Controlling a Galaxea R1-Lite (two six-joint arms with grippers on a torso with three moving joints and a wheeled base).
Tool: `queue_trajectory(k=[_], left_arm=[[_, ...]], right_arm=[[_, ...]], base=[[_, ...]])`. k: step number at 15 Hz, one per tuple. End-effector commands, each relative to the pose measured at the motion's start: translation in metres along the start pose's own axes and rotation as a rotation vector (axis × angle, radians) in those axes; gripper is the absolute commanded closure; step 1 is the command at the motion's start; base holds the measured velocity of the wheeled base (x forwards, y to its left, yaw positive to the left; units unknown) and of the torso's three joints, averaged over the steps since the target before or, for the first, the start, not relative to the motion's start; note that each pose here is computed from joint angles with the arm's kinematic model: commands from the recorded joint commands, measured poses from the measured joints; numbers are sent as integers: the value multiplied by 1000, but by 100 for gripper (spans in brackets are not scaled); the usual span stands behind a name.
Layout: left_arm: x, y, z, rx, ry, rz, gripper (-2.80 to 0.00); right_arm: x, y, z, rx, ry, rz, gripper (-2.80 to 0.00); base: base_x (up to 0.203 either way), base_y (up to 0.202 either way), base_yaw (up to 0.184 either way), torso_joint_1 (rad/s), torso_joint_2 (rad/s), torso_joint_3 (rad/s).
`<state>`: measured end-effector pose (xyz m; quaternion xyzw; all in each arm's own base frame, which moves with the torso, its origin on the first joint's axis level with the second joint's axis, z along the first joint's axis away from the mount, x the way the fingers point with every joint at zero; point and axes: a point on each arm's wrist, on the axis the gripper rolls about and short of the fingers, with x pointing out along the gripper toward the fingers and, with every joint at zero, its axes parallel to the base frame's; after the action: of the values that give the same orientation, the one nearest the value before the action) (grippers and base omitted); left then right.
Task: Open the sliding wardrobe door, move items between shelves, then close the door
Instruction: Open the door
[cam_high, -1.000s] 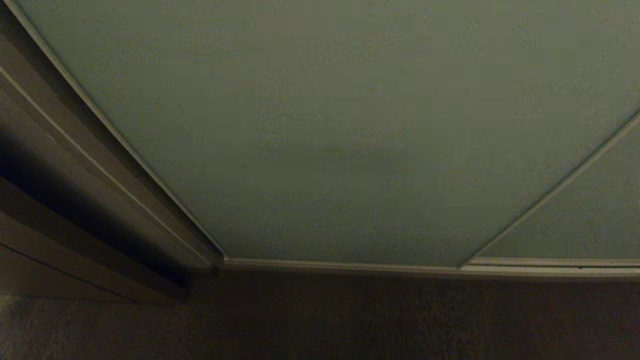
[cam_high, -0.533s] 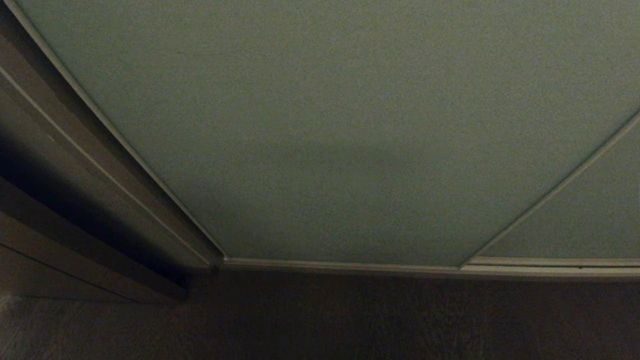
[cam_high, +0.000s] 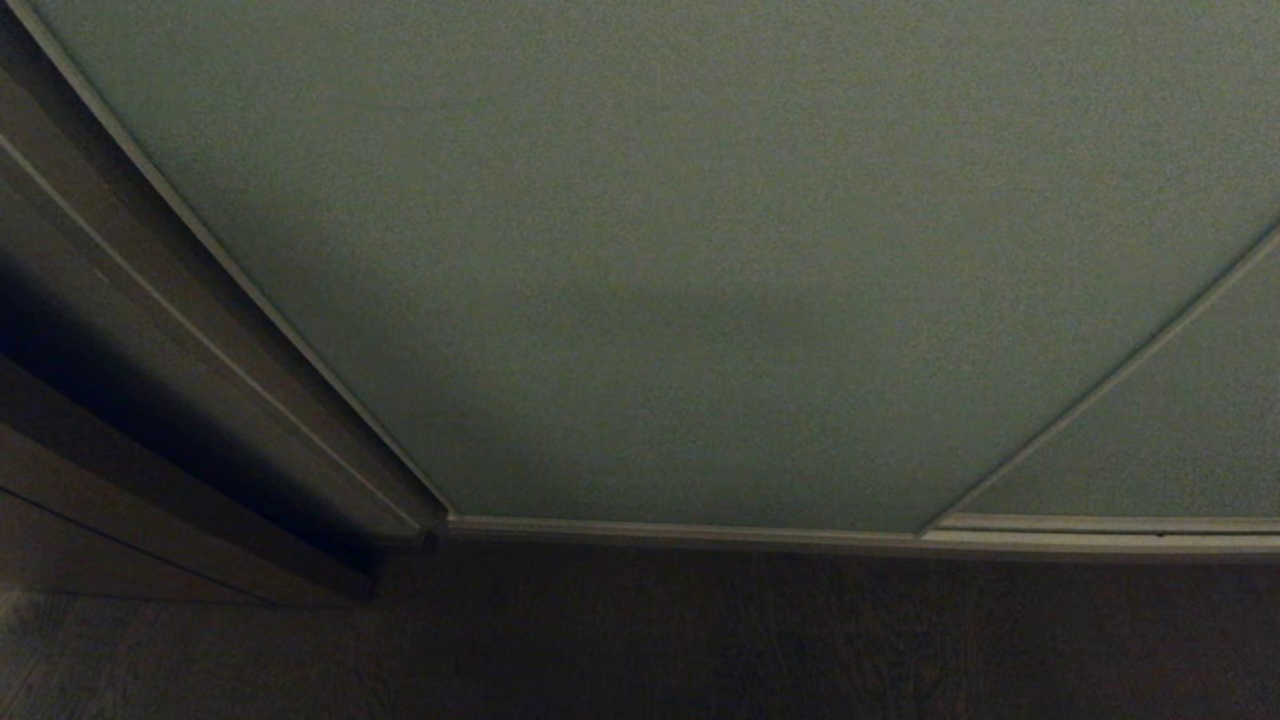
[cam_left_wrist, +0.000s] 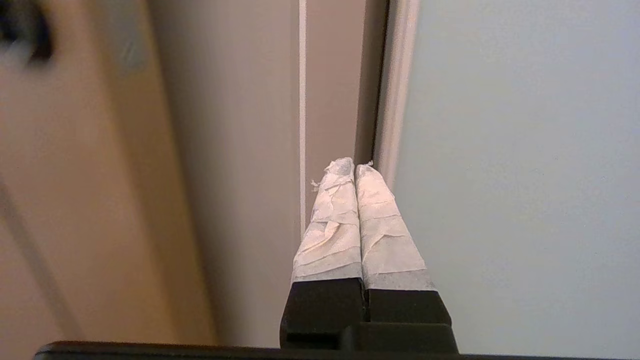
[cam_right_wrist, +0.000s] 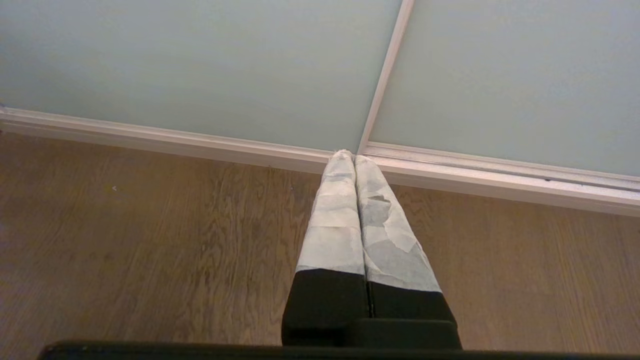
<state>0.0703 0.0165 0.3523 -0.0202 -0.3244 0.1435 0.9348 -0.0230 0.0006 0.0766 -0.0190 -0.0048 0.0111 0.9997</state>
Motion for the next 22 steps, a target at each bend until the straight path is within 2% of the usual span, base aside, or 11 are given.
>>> queue_trajectory(k=[1,8,10,14,22], left_arm=[[38,-3,-24,11,36,20,0],[92,-11,-35,5,15,14,0],[103,-14,-38,-3,15,-14,0],[114,-20,-45,-16,33,-62,0],[130,-21,-52,-6,50,-51,0]], right_arm=[[0,0,0,-1,0,1,0],[0,0,0,-1,-1,1,0],[0,0,0,-1,0,1,0],[0,0,0,-1,0,1,0],[0,0,0,-1,0,1,0]], base=[[0,0,0,0,0,0],[0,0,0,0,0,0],[0,0,0,0,0,0],[0,0,0,0,0,0],[0,0,0,0,0,0]])
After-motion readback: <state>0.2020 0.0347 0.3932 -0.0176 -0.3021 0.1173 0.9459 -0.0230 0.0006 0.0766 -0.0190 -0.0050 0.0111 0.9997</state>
